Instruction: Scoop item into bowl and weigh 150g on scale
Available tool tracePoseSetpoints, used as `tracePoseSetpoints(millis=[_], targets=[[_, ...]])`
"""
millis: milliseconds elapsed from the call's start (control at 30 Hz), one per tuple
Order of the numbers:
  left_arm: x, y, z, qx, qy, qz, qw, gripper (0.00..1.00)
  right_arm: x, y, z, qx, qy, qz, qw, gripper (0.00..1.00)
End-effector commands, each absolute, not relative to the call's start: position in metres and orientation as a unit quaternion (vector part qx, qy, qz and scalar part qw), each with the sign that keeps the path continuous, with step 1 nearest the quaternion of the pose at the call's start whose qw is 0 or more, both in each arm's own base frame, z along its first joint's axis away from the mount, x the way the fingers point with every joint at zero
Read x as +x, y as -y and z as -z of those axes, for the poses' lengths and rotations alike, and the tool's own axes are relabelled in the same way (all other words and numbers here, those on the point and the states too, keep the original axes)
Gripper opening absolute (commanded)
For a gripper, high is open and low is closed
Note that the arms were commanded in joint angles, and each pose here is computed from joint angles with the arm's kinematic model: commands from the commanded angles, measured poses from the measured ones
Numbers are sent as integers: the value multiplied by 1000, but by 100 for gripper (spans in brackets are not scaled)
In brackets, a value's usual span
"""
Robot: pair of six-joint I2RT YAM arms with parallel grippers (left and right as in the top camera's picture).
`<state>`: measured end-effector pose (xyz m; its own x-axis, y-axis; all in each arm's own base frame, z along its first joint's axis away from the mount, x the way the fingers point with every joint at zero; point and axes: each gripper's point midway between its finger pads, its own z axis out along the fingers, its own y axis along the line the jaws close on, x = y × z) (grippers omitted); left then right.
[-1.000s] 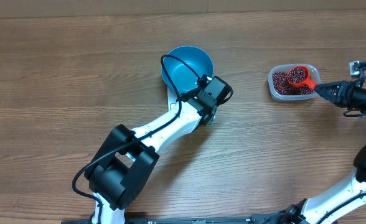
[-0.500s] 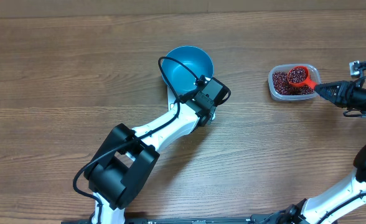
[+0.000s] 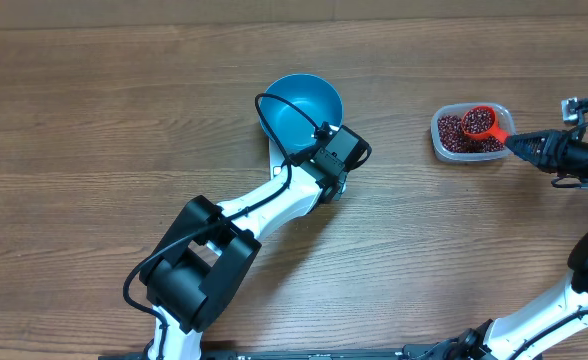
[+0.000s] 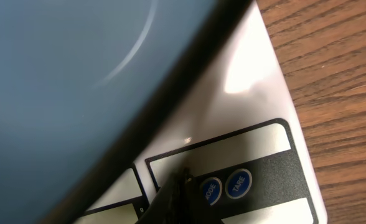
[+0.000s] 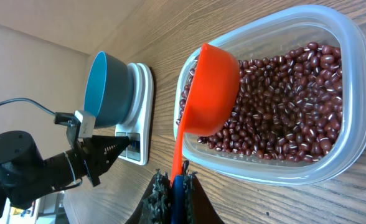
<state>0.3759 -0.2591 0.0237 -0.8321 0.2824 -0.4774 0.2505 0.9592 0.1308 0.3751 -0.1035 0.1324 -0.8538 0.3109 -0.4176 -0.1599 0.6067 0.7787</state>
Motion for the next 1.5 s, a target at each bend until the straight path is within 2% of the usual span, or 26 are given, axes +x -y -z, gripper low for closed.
tracePoseSetpoints(millis=[0,733,1100,1300,1467], targets=[[372,254,-7,132,-962,-37,236,4,378,105,-138,38,-847,-448,284,4],[356,240,28,136,-971,-68,187,4,378,105,-138,38,-847,-448,284,4],[352,238,30,134,-972,-71,178,4,378,105,-138,38,-847,-448,284,4],[362,248,7,132,-970,-58,196,4,378,104,-138,39,-847,-448,283,4],[375,263,-45,126,-964,-34,232,4,378,105,-138,38,-847,-447,284,4]])
